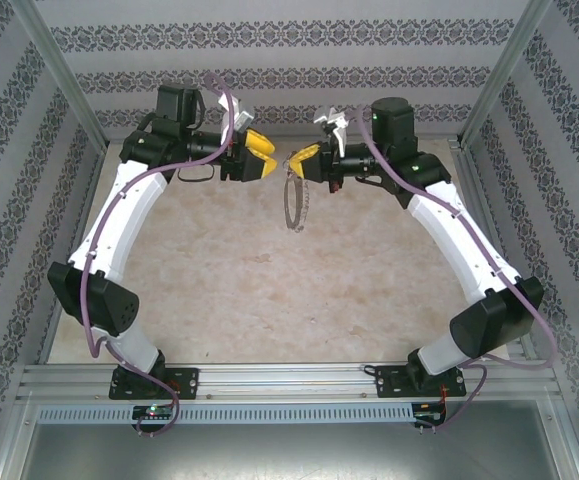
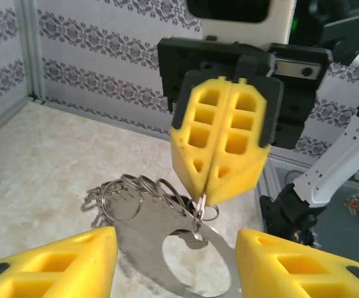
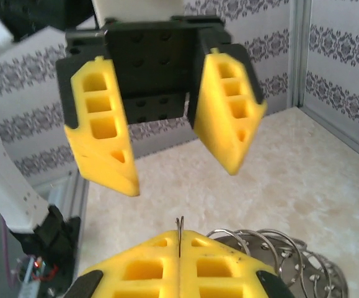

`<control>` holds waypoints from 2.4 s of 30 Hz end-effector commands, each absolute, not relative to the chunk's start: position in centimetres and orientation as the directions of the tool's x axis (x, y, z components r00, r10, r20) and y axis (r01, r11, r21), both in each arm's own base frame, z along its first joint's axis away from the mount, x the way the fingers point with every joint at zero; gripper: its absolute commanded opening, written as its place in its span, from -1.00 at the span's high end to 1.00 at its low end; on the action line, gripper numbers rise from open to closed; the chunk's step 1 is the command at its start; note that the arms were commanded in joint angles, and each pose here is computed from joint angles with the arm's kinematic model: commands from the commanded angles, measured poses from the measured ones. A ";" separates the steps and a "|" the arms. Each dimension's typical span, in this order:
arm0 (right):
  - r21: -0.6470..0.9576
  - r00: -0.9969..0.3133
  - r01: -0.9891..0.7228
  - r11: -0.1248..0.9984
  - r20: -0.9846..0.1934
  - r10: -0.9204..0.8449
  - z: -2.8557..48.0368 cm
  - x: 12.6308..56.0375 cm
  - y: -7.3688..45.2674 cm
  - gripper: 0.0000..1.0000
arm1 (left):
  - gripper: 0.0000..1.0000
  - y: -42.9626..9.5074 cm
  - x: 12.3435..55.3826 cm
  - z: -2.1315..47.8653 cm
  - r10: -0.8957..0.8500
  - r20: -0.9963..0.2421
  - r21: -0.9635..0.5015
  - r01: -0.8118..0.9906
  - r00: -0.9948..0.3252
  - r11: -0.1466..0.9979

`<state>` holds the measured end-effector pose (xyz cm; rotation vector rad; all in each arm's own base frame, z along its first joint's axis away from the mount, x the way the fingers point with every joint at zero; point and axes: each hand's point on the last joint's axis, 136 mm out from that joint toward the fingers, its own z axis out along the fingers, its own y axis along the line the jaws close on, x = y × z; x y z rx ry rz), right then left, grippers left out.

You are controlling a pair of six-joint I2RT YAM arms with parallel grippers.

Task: Put the keys on the keyring

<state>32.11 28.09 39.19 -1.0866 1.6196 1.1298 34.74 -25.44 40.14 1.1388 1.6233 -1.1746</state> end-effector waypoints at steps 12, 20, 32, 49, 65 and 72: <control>0.098 -0.166 -0.973 0.211 -0.928 -0.334 37.9 31.0 27.5 1.00 | -0.03 -26.4 32.5 38.6 0.254 -0.925 -0.284 0.958 -0.284 0.037; 0.118 -0.169 -0.978 0.171 -0.930 -0.325 38.2 30.6 27.8 1.00 | 0.01 -27.8 31.7 37.7 0.276 -0.918 -0.303 0.953 -0.285 -0.022; 0.137 -0.174 -0.981 0.137 -0.935 -0.309 38.2 30.3 28.1 1.00 | 0.04 -28.7 31.8 37.3 0.282 -0.917 -0.306 0.951 -0.282 -0.043; 0.142 -0.177 -0.981 0.136 -0.937 -0.303 38.0 30.5 28.3 1.00 | 0.48 -29.5 31.5 37.1 0.288 -0.918 -0.304 0.950 -0.273 -0.066; 0.134 -0.181 -0.973 0.188 -0.948 -0.262 38.7 31.4 27.6 0.36 | 1.00 -29.6 32.0 37.5 0.283 -0.924 -0.279 0.959 -0.257 -0.041; 0.148 -0.198 -0.957 0.251 -0.962 -0.186 39.2 30.9 25.0 0.14 | 1.00 -29.7 33.1 38.0 0.263 -0.930 -0.261 0.965 -0.255 0.012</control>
